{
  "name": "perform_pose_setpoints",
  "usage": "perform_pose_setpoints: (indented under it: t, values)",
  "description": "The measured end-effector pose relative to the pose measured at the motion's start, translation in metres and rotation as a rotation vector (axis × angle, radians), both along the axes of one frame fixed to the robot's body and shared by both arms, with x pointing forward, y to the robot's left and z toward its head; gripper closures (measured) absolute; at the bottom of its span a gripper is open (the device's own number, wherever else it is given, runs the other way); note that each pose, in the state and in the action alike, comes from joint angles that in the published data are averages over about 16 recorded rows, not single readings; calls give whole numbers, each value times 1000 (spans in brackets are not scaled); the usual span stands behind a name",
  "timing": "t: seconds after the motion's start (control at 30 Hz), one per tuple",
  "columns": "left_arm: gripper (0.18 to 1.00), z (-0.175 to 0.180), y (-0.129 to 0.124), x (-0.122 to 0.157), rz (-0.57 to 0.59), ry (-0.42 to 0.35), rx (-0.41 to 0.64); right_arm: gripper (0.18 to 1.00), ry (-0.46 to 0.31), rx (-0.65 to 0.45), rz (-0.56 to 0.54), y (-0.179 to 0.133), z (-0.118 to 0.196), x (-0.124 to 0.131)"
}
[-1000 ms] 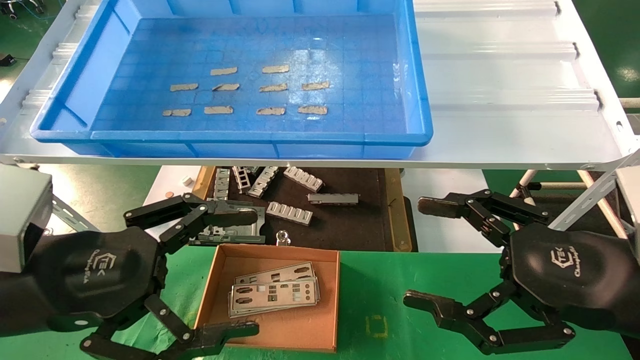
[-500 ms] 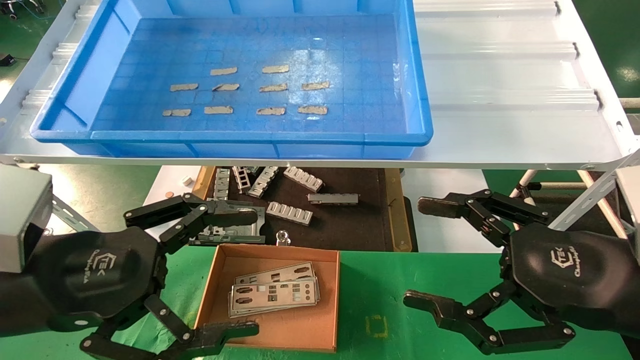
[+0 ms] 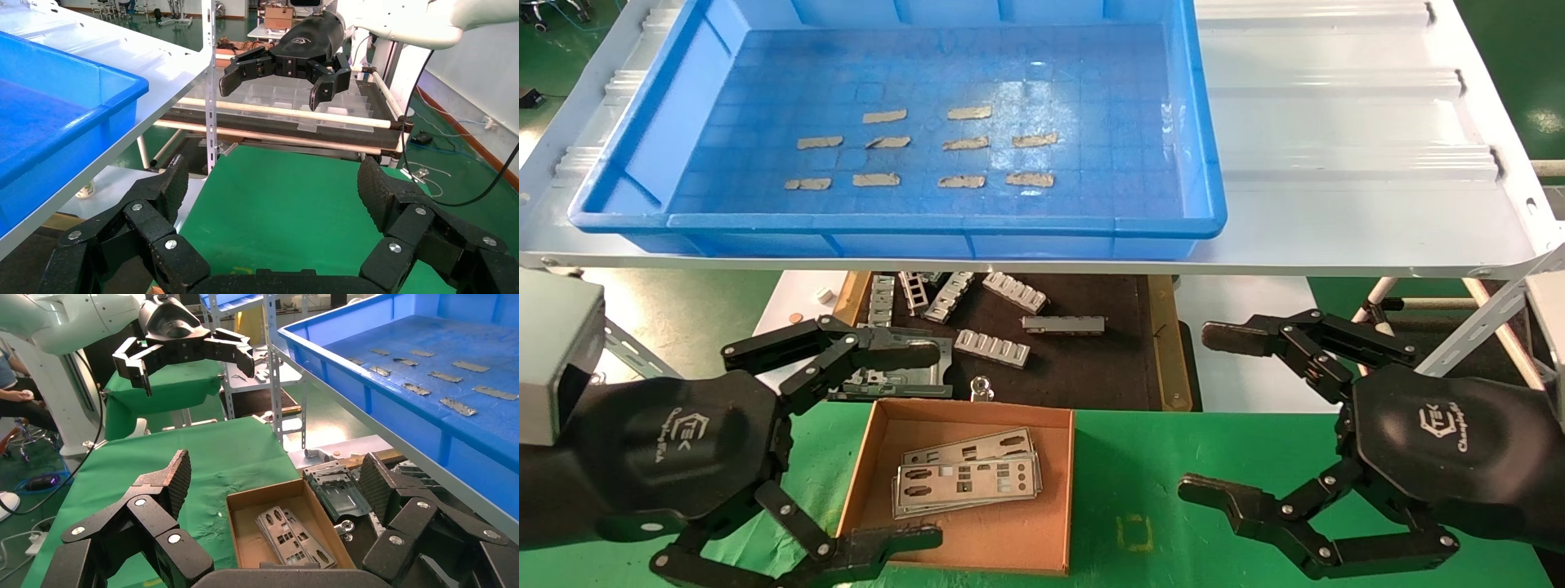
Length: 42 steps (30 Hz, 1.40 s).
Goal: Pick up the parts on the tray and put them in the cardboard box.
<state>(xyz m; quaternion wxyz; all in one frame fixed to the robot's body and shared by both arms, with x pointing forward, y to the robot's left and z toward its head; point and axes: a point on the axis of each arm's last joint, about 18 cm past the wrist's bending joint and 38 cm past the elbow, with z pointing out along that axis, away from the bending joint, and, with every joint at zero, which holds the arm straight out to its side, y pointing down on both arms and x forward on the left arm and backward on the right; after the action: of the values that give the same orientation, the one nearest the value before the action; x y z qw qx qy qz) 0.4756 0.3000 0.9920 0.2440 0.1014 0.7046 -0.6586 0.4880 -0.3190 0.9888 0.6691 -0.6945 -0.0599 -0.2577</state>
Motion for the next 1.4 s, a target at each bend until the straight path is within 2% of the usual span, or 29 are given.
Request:
perform_pose_setpoints:
  t: [1.4]
  values:
    - [184, 0, 0, 0, 0, 0, 0, 178, 0, 0, 0, 0, 0, 0]
